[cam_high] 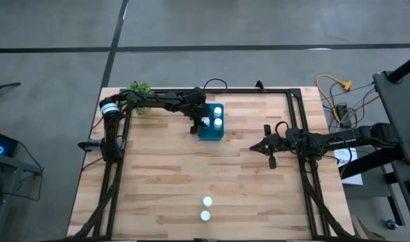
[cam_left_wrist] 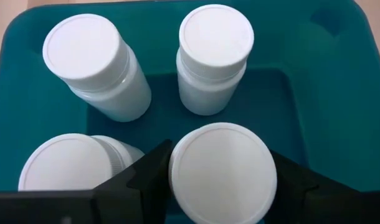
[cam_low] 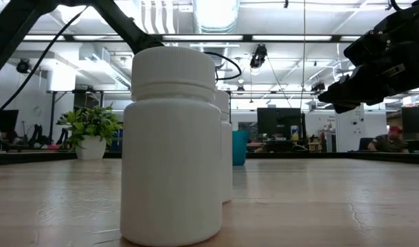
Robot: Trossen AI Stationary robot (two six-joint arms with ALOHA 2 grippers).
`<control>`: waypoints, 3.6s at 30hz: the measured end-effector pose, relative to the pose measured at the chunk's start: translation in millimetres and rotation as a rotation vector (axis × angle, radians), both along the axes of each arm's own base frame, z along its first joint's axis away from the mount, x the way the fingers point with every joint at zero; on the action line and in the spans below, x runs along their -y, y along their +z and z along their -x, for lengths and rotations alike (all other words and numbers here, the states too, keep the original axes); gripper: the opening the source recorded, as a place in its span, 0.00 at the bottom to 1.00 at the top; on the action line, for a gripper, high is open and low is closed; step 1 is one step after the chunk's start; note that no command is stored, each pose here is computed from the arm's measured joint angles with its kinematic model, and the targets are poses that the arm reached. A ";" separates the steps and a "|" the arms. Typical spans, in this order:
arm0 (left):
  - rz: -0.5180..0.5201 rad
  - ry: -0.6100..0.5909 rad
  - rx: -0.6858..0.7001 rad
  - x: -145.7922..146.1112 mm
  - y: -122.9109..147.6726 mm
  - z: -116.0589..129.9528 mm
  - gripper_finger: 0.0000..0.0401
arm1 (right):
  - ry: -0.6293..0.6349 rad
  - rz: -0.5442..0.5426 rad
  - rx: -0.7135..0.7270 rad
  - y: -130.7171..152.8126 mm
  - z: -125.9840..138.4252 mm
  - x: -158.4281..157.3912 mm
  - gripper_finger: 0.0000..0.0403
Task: Pick and place pill bottles into a basket
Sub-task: Put the top white pill bottle into the blue bin
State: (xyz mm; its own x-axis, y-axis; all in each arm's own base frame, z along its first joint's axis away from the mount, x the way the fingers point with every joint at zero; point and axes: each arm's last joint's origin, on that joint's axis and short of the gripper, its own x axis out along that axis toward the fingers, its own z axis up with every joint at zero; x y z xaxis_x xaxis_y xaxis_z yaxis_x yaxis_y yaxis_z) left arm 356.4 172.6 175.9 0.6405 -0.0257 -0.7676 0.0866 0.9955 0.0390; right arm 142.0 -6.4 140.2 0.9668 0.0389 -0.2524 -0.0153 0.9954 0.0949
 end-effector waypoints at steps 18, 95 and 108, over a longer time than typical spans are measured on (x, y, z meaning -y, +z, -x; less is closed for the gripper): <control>-0.006 0.004 0.006 -0.4 0.5 -0.6 0.44 | 0.000 0.000 0.000 0.0 0.0 0.0 0.02; -0.047 -0.304 0.391 157.0 112.4 100.6 0.00 | -0.008 -0.038 0.040 4.1 -1.0 0.0 0.02; 0.046 -0.326 0.628 189.1 70.0 154.0 0.00 | -0.006 -0.064 0.173 17.0 -2.9 -0.1 0.02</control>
